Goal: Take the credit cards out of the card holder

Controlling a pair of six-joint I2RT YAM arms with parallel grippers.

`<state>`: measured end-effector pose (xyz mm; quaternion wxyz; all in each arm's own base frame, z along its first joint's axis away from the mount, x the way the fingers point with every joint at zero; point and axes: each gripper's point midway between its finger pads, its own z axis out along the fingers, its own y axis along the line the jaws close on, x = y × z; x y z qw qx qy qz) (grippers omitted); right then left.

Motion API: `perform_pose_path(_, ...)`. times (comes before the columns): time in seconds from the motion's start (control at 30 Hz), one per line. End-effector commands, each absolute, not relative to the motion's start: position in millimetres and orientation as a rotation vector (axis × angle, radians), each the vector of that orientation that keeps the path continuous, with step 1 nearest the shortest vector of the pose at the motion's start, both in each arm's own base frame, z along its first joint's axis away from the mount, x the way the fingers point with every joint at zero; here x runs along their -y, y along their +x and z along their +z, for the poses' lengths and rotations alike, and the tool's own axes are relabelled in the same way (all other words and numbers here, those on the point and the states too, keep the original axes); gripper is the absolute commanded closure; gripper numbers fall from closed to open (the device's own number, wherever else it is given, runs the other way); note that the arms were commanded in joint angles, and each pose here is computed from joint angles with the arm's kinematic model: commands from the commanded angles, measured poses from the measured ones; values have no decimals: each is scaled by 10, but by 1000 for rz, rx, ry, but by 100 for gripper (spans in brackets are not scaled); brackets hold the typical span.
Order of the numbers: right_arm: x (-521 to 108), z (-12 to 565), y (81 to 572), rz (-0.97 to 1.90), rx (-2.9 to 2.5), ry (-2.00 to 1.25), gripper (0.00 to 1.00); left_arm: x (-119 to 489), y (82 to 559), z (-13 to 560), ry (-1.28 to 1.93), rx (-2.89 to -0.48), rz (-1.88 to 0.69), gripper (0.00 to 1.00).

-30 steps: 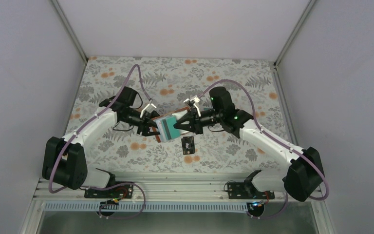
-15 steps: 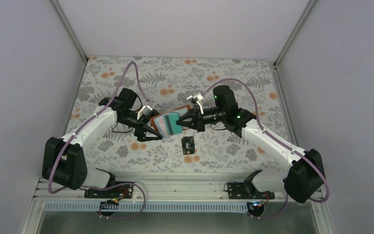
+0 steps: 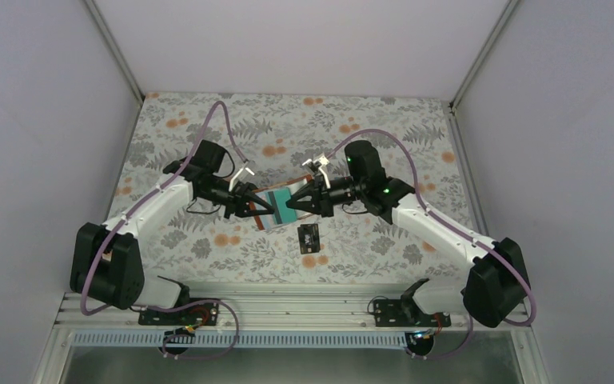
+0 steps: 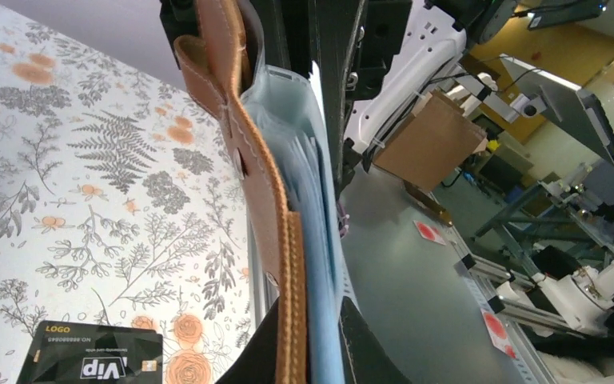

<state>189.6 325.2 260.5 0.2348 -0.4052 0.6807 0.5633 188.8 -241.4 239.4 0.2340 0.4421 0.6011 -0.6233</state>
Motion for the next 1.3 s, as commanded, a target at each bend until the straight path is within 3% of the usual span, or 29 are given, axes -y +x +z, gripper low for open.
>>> perform_pose_path(0.0, -3246, 2725, 1869, 1514, -1806, -1150, 88, 2434, 1870, 2467, 1234, -1579, -1727, 98)
perform_pose_path(0.17, -3132, 2664, 1875, 1480, -1813, -1127, 80, 2428, 1854, 2490, 1238, -1563, -1729, 98)
perform_pose_path(0.5, -3160, 2652, 1869, 1519, -1816, -1124, 95, 2428, 1850, 2492, 1239, -1564, -1727, 98)
perform_pose_path(0.63, -3142, 2636, 1895, 1497, -1833, -1104, 96, 2428, 1853, 2487, 1237, -1566, -1730, 97)
perform_pose_path(0.93, -3006, 2629, 1988, 1470, -1860, -1057, 96, 2421, 1832, 2487, 1237, -1563, -1733, 82)
perform_pose_path(1.07, -3004, 2687, 1971, 1474, -1840, -1068, 96, 2422, 1834, 2486, 1240, -1564, -1728, 97)
perform_pose_path(1.27, -2948, 2681, 1965, 1438, -1844, -1077, 96, 2419, 1828, 2487, 1244, -1560, -1724, 98)
